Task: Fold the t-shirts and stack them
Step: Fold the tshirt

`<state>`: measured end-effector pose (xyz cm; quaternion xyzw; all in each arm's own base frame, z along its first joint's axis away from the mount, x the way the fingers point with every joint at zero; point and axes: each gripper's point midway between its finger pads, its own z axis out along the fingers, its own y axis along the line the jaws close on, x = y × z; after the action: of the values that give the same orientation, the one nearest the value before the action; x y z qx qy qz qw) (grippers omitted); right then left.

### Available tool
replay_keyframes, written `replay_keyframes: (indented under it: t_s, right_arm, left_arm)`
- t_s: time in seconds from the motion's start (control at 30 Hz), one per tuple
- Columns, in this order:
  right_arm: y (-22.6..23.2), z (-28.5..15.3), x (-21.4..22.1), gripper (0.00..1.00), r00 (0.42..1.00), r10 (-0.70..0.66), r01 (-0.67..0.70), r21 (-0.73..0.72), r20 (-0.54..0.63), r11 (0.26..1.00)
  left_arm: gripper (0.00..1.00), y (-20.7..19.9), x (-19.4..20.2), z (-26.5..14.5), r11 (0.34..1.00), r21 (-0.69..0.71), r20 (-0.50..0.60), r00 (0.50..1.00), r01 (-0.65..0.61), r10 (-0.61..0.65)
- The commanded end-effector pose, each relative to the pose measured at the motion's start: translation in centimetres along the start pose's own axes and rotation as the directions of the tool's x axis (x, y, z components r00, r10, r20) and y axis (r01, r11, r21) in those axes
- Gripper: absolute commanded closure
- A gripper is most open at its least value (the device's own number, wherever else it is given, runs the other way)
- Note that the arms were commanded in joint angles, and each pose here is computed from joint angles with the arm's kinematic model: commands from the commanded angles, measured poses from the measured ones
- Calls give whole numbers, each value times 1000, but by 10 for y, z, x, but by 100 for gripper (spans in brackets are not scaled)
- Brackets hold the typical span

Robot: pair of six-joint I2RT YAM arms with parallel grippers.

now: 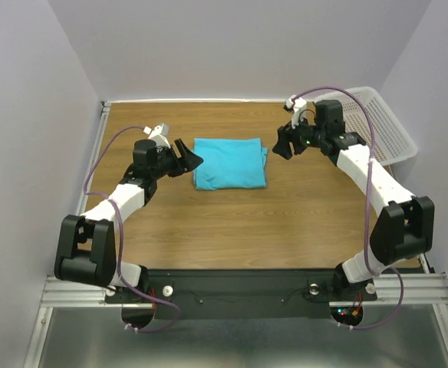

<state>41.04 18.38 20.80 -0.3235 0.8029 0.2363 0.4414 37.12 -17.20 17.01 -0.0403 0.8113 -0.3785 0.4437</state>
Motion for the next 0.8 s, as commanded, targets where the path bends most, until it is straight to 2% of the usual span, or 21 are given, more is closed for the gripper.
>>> replay_keyframes:
  t_s: [0.0,0.27,0.47,0.63,0.7,0.77]
  right_arm:
    - [-17,-20,30,26,998,-33,37,77,-52,996]
    - [-9,-41,55,24,999,1,0,24,-32,1000]
    - [-7,-44,71,24,999,39,-39,-2,-35,999]
    - [-9,-42,78,24,997,68,-69,-17,-40,997]
    - [-9,-42,78,24,997,71,-72,-19,-39,997]
    - [-10,-43,78,24,997,72,-73,-16,-37,997]
  left_arm:
    - [22,40,48,1,987,-135,-122,987,86,-103]
    - [22,62,51,23,977,-191,-135,984,92,-119]
    - [22,83,69,39,961,-251,-200,965,119,-172]
    - [22,83,85,47,963,-238,-256,948,129,-191]
    - [25,81,90,50,964,-232,-277,941,132,-195]
    - [32,79,96,51,965,-227,-296,935,132,-197]
